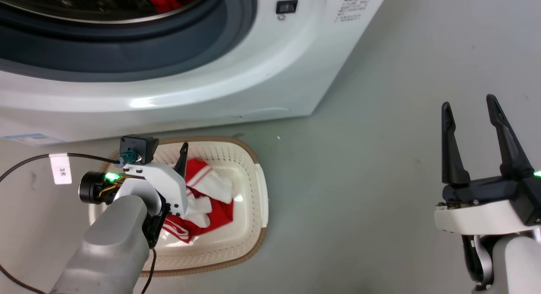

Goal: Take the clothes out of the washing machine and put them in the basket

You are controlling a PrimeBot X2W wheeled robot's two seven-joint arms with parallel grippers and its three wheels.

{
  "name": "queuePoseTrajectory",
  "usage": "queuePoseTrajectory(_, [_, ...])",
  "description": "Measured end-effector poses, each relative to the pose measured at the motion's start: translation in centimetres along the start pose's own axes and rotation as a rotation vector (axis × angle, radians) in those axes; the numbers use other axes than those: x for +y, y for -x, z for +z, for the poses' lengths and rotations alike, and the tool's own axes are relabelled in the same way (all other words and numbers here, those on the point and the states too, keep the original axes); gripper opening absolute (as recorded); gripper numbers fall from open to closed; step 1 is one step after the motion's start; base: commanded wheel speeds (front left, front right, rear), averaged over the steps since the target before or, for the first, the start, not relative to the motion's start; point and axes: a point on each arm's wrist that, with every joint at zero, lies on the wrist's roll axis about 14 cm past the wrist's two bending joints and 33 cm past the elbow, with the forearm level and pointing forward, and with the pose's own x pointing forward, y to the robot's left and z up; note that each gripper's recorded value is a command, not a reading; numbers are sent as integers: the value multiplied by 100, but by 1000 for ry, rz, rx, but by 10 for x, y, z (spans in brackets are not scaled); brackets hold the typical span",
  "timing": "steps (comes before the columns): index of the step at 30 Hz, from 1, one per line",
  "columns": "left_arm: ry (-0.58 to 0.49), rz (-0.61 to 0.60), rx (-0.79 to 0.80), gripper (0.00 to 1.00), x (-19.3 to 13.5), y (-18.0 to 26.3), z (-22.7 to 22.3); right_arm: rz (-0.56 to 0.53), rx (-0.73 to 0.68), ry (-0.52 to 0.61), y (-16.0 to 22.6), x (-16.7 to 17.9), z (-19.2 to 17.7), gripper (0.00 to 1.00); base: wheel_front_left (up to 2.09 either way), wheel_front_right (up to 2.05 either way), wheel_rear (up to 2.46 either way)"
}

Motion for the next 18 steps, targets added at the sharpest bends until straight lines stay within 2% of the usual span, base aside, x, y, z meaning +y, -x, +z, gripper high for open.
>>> queuePoseTrajectory(8, [6, 87, -309, 100, 13, 61, 74, 16, -74, -8, 8, 6, 30, 100, 0, 0, 0])
queuePoseTrajectory(14, [-4, 144, -464, 100, 20, 103, 100, 41, -105, -25, 11, 16, 42, 100, 0, 0, 0])
queuePoseTrajectory(18, [-23, 138, -540, 100, 16, 109, 119, 37, -93, -36, 11, 15, 37, 100, 0, 0, 0])
